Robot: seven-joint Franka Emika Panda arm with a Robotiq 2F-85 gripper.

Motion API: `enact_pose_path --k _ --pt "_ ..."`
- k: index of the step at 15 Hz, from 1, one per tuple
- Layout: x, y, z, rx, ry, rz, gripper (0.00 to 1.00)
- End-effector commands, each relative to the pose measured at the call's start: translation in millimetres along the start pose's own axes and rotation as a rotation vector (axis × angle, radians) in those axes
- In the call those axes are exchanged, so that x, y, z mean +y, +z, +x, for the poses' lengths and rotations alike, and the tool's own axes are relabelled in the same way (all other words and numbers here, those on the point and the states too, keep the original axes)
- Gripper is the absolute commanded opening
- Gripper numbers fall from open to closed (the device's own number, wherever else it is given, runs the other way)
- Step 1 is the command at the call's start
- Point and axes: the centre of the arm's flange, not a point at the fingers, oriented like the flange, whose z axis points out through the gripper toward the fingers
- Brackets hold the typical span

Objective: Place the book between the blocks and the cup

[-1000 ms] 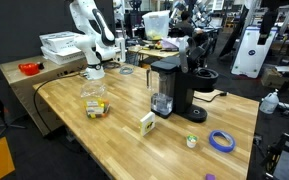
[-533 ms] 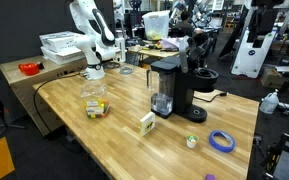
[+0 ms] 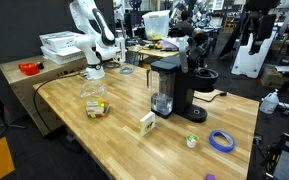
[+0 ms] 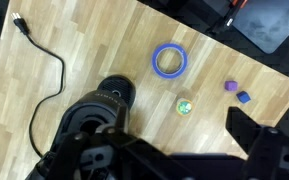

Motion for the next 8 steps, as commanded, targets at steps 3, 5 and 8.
enact_pose_path --k 3,5,8 --pt "-6.2 -4.2 11.2 0.025 -0.085 0.046 1.0" --pt "-12.3 -9.4 30.8 0.044 -0.209 0.083 1.0" --pt "-17.6 -21.1 70.7 0.039 -0.382 0.089 1.0"
